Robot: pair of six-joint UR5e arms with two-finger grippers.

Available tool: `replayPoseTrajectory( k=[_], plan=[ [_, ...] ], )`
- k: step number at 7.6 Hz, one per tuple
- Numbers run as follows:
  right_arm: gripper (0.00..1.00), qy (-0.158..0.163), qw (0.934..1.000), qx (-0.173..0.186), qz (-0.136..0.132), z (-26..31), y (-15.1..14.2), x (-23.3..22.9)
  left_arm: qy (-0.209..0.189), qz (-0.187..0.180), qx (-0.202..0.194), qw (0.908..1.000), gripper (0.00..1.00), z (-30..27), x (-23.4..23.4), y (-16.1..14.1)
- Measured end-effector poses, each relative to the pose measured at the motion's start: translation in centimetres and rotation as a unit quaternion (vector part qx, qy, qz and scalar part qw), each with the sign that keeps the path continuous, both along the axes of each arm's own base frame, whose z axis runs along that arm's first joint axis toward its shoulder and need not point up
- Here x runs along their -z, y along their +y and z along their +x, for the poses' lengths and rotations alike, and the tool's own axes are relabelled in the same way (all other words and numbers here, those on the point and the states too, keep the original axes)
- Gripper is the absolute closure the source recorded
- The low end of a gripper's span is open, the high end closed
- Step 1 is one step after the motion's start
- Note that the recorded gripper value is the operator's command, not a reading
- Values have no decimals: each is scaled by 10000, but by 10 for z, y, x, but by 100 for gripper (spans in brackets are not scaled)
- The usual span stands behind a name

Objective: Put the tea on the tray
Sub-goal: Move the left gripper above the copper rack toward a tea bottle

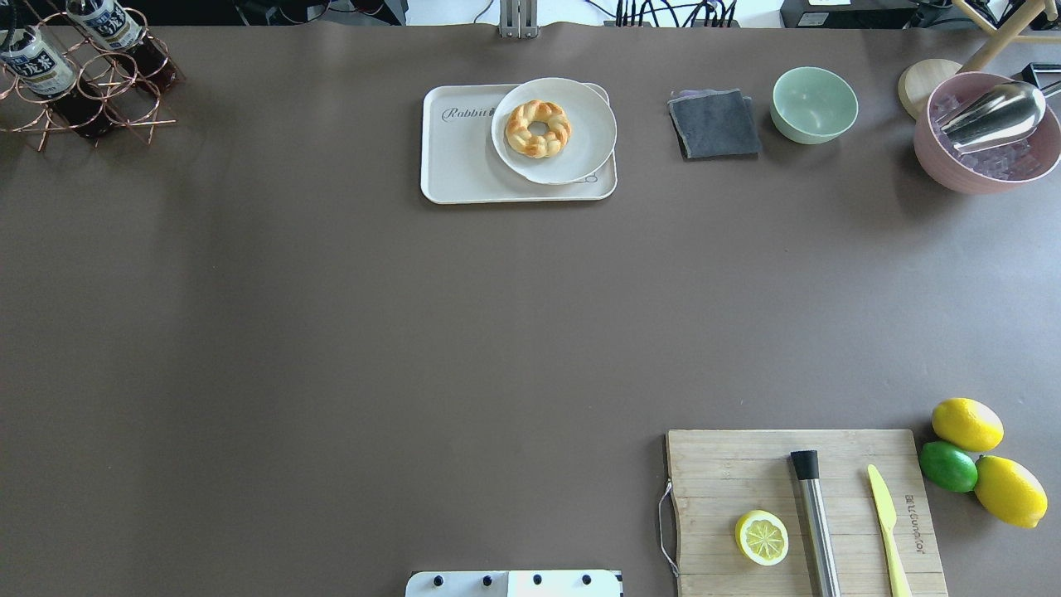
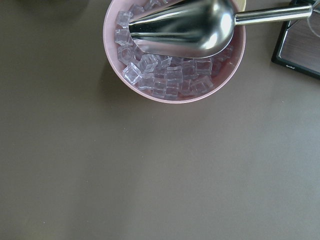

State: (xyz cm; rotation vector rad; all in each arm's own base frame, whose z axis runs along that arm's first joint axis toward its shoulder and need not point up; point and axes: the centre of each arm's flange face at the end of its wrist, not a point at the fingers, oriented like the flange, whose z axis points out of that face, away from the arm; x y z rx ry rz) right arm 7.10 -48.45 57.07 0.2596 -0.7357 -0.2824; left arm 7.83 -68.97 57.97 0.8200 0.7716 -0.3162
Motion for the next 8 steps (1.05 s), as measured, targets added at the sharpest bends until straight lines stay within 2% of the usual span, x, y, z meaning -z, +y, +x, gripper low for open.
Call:
replayPoseTrajectory(
  k=[1, 2, 3, 4, 8],
  plan=[
    [0, 0, 10000, 0, -1, 0, 0, 0, -1, -3, 0, 10000, 44, 0, 0, 0],
    [0, 0, 10000, 1, 2, 0, 0, 0, -1, -4, 0, 10000, 59, 0, 0, 0],
    [0, 0, 10000, 3, 2, 0, 0, 0, -1, -3, 0, 10000, 87, 0, 0, 0],
    [0, 0, 10000, 3, 7, 0, 0, 0, -2, -8, 2, 10000, 100, 0, -1, 0],
    [0, 3, 10000, -1, 1, 0, -1, 0, 47, 132, 16, 9999, 100, -4, 17, 0]
  ],
)
